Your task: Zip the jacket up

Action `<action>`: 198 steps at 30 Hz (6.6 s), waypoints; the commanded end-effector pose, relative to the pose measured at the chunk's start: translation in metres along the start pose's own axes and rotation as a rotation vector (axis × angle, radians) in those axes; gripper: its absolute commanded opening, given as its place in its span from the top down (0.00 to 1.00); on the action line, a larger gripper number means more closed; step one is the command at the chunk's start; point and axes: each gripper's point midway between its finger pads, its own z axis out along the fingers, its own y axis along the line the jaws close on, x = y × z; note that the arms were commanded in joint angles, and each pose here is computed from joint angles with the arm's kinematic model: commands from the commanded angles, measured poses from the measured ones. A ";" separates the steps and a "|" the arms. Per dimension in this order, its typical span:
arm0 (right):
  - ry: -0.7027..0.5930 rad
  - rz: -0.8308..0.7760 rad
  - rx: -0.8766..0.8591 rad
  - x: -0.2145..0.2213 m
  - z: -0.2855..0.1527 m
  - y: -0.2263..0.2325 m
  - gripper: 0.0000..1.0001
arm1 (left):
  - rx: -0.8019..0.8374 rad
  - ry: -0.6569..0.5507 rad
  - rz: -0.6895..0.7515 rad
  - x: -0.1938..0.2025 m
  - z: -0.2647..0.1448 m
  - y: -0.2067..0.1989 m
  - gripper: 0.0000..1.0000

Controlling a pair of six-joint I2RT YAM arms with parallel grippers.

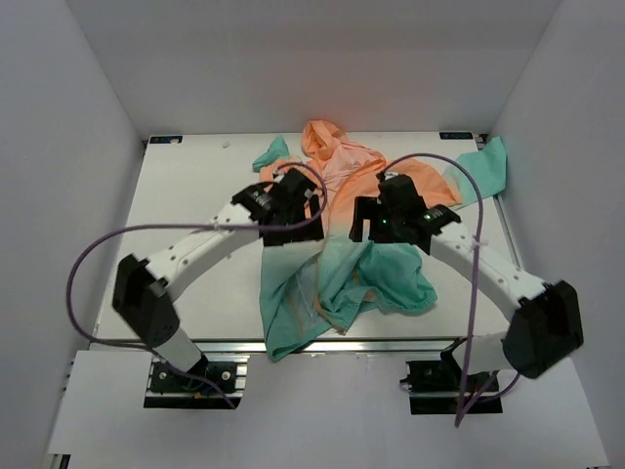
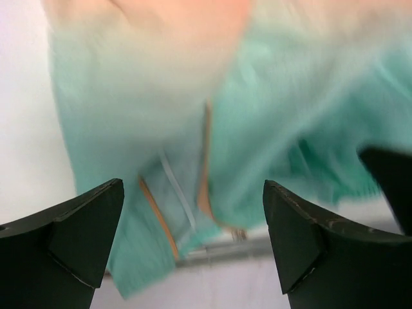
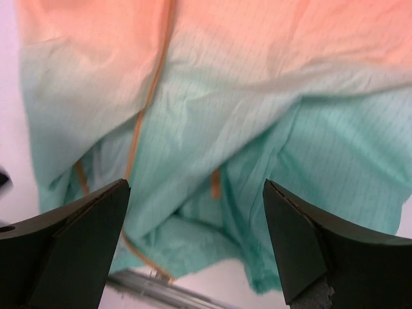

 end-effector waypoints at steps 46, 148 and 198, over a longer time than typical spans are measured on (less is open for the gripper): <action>-0.012 -0.040 0.040 -0.129 0.045 -0.077 0.11 | 0.022 -0.237 0.045 -0.207 0.086 0.045 0.02; 0.214 -0.659 -0.428 0.125 0.029 0.052 0.11 | 0.542 0.028 -0.039 0.043 0.105 -0.018 1.00; 0.293 -0.598 0.037 0.179 0.093 0.032 0.38 | 0.482 0.064 -0.010 0.043 0.123 -0.005 1.00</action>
